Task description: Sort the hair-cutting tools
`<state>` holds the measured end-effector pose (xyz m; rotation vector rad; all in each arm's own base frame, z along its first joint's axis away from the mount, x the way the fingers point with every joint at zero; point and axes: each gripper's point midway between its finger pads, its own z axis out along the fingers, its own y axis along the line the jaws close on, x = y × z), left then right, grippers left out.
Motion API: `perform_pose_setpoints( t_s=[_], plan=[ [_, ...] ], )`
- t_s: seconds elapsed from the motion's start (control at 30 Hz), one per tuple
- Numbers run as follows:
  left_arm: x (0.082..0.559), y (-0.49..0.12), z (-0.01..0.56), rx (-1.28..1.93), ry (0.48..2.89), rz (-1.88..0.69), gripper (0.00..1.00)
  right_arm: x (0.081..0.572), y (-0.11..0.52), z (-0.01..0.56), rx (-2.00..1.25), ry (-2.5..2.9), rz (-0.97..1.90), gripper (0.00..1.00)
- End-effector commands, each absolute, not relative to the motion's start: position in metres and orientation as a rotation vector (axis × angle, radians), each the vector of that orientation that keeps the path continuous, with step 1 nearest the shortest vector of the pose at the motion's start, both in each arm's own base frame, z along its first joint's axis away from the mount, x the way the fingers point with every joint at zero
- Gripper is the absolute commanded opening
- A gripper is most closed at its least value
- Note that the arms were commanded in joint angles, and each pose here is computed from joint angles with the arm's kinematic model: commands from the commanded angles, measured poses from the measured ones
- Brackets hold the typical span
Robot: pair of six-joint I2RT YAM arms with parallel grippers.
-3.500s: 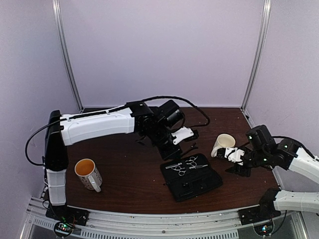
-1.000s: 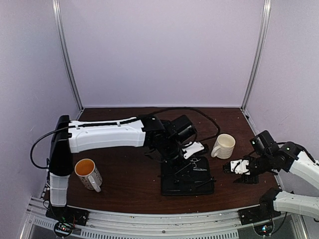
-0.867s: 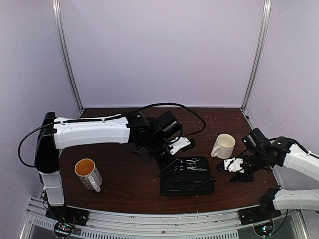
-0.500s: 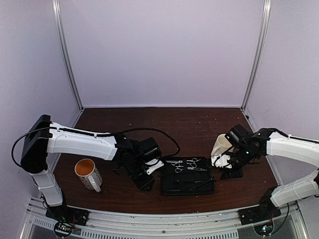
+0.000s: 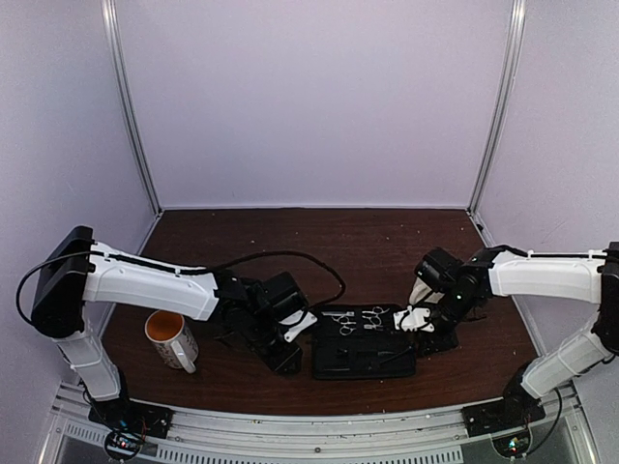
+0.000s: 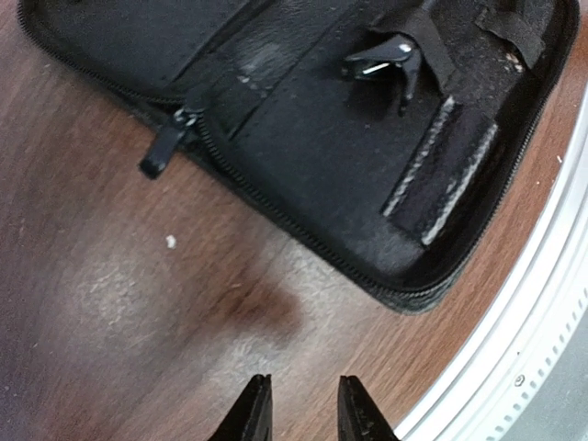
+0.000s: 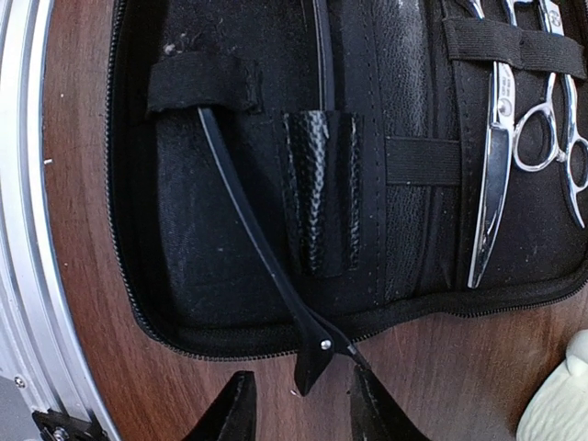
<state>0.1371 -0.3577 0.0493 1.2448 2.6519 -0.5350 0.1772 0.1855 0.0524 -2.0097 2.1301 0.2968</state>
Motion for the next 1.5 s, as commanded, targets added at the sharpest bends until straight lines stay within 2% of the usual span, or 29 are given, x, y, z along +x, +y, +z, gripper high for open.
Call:
perform_pose_setpoints(
  t_s=[0.0, 0.2, 0.47, 0.63, 1.0, 1.27, 1.47],
  plan=[
    [0.131, -0.380, 0.048, 1.301, 2.604, -0.594, 0.28, 0.180, 0.193, 0.052, -2.016, 2.122, 0.295, 0.35],
    [0.126, -0.388, 0.044, 1.332, 2.599, -0.601, 0.28, 0.178, 0.191, 0.043, -2.015, 2.176, 0.280, 0.32],
    [0.121, -0.405, 0.040, 1.396, 2.572, -0.582, 0.28, 0.178, 0.194, 0.049, -2.001, 2.187, 0.294, 0.14],
    [0.120, -0.417, 0.042, 1.433, 2.538, -0.569, 0.28, 0.174, 0.192, 0.054, -2.000, 2.231, 0.273, 0.07],
    [0.111, -0.424, 0.032, 1.515, 2.501, -0.505, 0.28, 0.153, 0.180, 0.041, -2.029, 2.426, 0.280, 0.04],
    [0.111, -0.421, 0.022, 1.532, 2.435, -0.342, 0.28, 0.156, 0.182, 0.034, -2.006, 2.490, 0.278, 0.05],
    [0.112, -0.419, 0.027, 1.444, 2.416, -0.398, 0.28, 0.157, 0.189, 0.032, -1.959, 2.519, 0.323, 0.05]
  ],
)
